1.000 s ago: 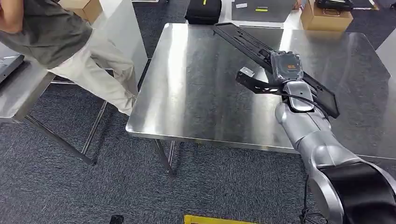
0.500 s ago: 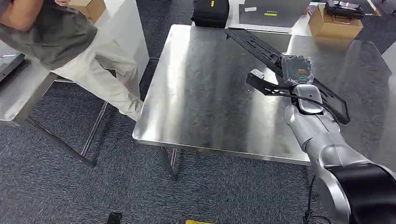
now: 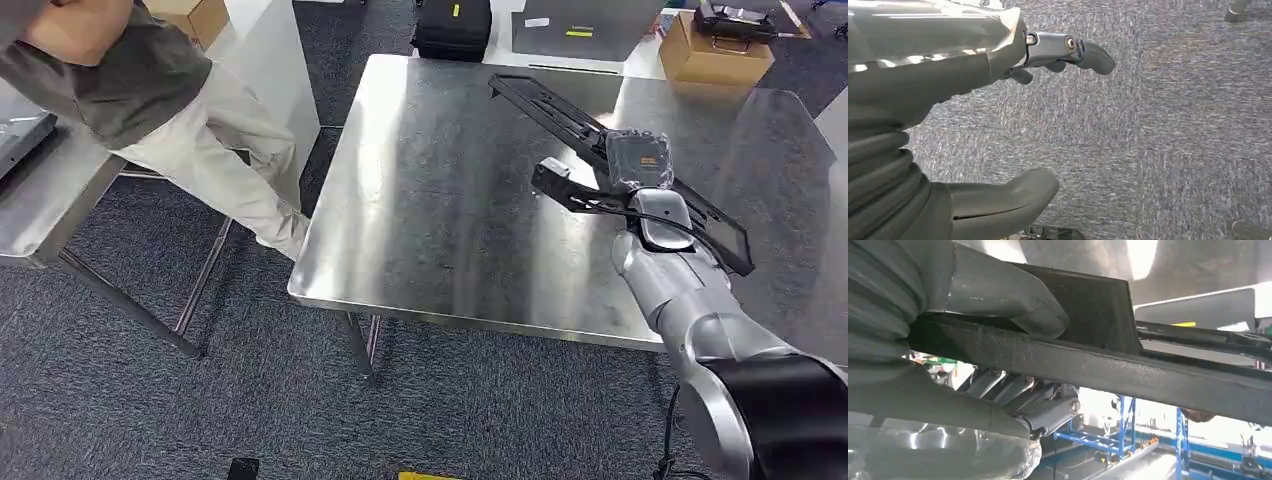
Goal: Take the parts from the cabinet and place them on the table.
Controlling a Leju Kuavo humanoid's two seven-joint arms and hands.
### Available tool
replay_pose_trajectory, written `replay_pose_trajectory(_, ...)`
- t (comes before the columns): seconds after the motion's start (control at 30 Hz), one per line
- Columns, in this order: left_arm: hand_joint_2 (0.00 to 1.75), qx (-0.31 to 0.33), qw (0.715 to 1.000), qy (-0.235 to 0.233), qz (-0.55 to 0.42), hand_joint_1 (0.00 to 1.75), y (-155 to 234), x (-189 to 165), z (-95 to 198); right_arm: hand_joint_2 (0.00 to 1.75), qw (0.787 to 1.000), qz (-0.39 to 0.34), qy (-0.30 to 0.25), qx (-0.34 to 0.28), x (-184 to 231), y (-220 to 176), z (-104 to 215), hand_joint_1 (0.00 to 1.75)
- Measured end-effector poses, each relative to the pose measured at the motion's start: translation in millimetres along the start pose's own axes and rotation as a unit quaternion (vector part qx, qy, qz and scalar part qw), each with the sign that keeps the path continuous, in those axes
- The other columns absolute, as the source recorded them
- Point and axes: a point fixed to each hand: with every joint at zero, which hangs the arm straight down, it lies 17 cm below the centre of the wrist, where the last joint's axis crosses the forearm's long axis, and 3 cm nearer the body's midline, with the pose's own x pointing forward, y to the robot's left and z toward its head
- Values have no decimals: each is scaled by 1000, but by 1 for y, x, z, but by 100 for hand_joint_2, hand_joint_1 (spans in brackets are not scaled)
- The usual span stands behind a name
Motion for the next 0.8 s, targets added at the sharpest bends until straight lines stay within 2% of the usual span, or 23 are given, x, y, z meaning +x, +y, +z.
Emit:
replay_pose_trajectory(0.63, 175, 2, 1000, 2, 5, 0, 0, 0, 1, 175, 1000, 2, 5, 11, -6, 12, 6, 175)
replay_pose_trajectory(0.8, 175, -18, 1000, 9, 17, 0, -8, -2, 3, 175, 1000, 3, 16, 16, -14, 16, 8, 175)
